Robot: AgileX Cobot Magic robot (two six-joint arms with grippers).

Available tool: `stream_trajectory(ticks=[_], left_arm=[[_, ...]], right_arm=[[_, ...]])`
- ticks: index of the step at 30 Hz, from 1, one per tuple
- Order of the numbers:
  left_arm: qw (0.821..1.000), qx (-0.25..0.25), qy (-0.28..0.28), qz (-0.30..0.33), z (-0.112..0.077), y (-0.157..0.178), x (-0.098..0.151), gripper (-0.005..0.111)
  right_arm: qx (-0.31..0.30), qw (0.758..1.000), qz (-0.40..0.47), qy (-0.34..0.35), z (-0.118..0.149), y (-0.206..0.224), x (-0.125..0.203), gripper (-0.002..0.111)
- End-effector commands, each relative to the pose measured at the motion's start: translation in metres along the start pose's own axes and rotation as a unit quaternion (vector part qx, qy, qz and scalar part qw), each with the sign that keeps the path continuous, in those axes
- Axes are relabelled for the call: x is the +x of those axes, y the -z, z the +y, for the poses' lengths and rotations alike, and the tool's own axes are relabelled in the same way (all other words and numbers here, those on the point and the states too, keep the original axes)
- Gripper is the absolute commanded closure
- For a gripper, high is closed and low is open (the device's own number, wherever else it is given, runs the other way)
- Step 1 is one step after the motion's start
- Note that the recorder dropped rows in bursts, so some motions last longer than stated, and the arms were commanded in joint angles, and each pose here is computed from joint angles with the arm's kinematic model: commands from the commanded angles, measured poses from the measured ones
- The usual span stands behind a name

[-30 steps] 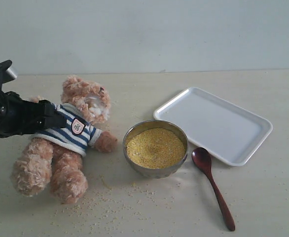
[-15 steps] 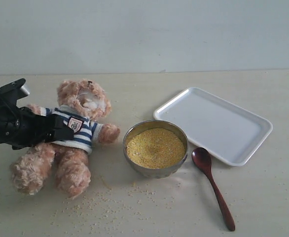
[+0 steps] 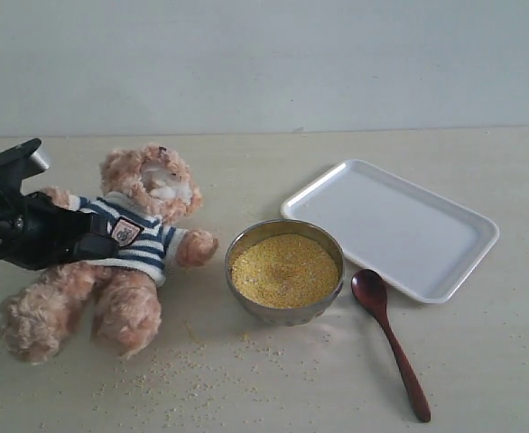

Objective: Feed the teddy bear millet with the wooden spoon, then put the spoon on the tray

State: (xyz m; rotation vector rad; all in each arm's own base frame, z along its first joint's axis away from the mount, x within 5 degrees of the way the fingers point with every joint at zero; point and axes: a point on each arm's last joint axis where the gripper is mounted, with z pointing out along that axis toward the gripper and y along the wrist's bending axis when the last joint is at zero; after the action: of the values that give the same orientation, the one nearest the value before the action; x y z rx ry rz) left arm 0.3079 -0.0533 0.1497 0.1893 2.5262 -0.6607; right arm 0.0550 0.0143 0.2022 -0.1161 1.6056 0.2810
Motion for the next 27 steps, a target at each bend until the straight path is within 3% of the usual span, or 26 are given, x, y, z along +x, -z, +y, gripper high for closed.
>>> stream_trajectory(ticks=[1,7,17,27], left_arm=[[1.0,-0.011,-0.001,-0.02,-0.008,0.041,0.006,0.102],[0.998,0.025,0.043,-0.028,-0.014,0.079,0.039,0.102],[0.992,0.066,0.109,-0.001,-0.016,0.095,0.095,0.102],[0.991,0.073,0.108,0.009,-0.02,0.1,0.107,0.102]], right_arm=[[0.001,1.0,-0.009,-0.001,0.0,0.0,-0.002,0.108],[0.001,1.0,-0.009,-0.001,0.0,0.0,-0.002,0.108],[0.001,1.0,-0.009,-0.001,0.0,0.0,-0.002,0.108],[0.001,1.0,-0.009,-0.001,0.0,0.0,-0.002,0.108]])
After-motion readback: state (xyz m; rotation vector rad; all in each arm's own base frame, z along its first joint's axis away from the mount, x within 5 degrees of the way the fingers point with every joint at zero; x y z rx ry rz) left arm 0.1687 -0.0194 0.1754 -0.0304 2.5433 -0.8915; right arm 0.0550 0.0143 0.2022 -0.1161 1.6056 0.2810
